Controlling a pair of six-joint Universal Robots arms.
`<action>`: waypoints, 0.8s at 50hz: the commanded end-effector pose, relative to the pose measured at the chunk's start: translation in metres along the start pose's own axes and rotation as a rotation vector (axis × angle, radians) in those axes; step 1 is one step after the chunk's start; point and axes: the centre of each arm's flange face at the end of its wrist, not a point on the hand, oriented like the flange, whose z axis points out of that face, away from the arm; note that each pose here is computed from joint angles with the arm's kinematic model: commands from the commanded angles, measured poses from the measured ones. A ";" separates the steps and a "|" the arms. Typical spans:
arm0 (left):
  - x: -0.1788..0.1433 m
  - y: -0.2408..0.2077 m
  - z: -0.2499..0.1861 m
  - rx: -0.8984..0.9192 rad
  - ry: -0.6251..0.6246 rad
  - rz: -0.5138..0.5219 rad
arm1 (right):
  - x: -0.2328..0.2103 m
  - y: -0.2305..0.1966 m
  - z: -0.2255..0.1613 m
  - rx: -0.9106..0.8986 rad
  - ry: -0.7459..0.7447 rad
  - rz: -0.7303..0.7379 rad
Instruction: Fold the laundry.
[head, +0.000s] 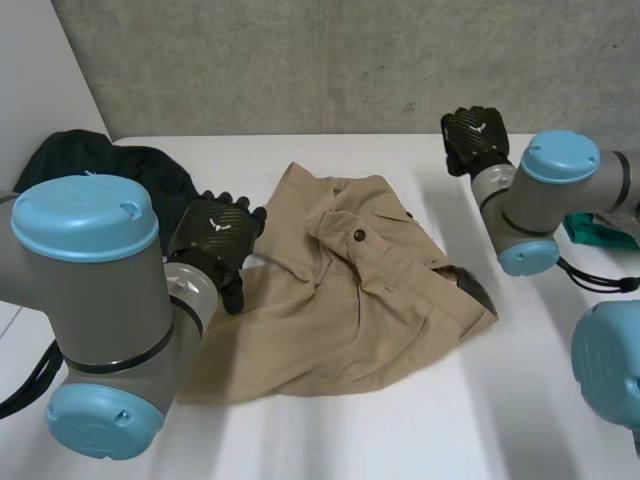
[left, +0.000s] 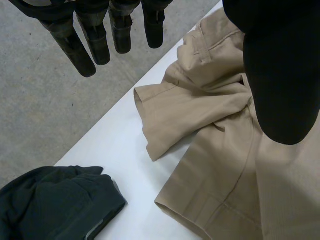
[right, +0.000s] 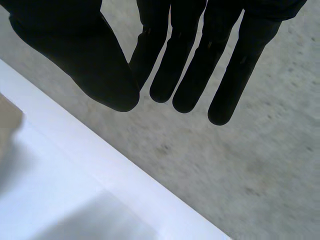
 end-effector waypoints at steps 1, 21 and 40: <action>0.004 0.005 0.003 -0.013 0.009 -0.005 | -0.027 0.013 -0.025 -0.191 -0.164 0.002; 0.007 0.003 -0.001 -0.007 0.022 -0.014 | -0.113 0.019 -0.054 -0.235 -0.360 0.079; -0.007 -0.004 -0.006 0.018 0.010 -0.047 | -0.062 0.005 -0.011 -0.042 -0.108 0.027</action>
